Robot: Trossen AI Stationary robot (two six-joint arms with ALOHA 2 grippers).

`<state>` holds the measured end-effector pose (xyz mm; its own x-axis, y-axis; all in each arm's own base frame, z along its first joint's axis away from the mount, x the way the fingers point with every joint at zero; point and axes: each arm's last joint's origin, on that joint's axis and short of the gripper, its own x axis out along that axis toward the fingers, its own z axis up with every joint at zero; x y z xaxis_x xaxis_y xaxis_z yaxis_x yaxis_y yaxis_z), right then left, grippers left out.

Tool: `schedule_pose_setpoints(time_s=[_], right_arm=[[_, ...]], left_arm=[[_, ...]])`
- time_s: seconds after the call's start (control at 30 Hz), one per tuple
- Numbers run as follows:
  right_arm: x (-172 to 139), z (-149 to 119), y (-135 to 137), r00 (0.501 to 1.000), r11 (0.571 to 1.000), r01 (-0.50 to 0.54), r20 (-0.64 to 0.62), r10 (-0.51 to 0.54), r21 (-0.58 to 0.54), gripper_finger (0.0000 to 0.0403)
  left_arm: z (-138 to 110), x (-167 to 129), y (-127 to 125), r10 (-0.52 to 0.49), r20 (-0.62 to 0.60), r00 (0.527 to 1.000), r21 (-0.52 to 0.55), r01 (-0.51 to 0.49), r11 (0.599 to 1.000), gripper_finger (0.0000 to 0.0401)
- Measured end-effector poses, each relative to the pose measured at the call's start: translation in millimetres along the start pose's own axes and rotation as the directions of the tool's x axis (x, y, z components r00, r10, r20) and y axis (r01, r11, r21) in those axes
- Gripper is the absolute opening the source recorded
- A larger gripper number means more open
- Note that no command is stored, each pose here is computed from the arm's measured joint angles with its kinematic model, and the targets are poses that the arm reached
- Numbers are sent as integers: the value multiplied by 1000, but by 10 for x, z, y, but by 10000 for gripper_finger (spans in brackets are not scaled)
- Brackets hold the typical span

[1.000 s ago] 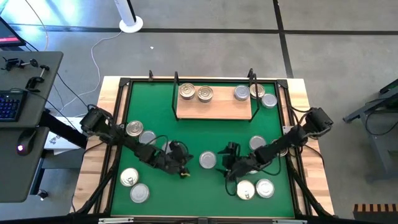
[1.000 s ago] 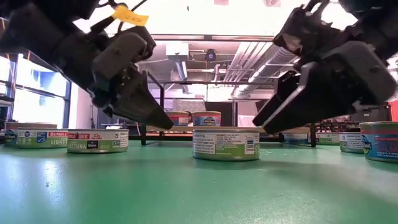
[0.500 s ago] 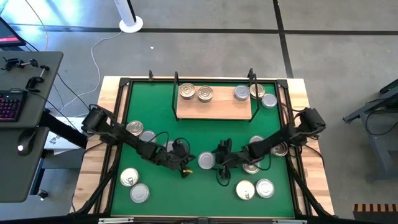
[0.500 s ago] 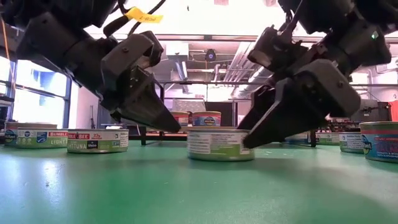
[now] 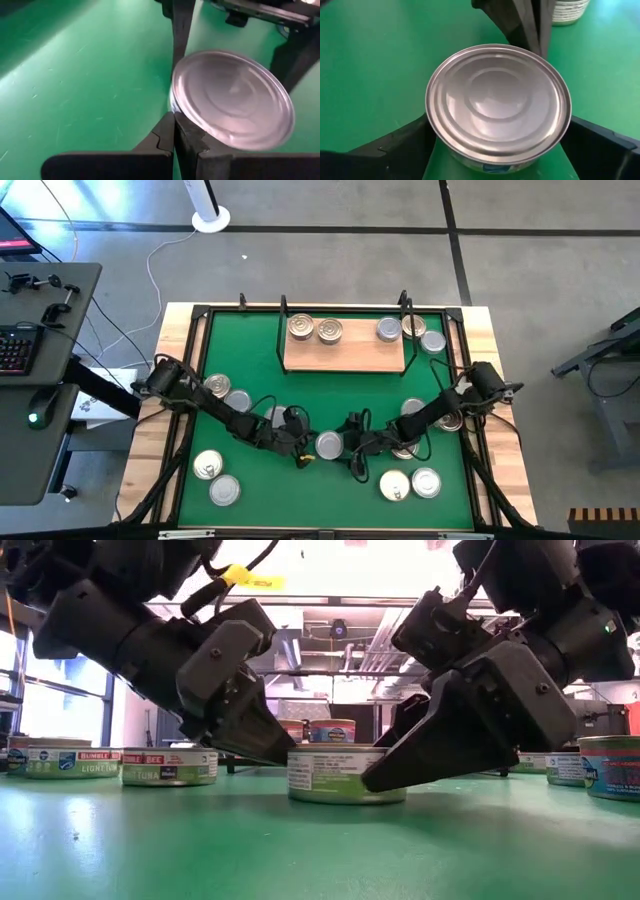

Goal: Stack canned seafood by type on shelf
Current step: Put the green tuna can on the shelf

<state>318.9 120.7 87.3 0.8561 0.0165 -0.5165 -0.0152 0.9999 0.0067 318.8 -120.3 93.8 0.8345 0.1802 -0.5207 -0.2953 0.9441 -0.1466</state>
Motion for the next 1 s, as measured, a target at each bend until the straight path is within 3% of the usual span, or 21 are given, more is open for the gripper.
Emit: schedule_pose_setpoints(time_s=[0.33,0.67,0.8,1.0], right_arm=[[14,29,-34,997,994,61,40,-64,86,392],[-63,-18,109,974,974,209,72,-215,82,365],[-128,-28,135,962,959,263,46,-269,106,359],[-325,68,130,967,958,254,-41,-251,134,344]], left_arm=[[72,22,29,17,34,999,-21,-16,1000,0],[294,-375,-8,45,-37,998,30,-44,999,0],[299,-488,-20,81,-44,996,59,-78,995,0],[251,-518,-85,83,-27,996,70,-81,994,0]])
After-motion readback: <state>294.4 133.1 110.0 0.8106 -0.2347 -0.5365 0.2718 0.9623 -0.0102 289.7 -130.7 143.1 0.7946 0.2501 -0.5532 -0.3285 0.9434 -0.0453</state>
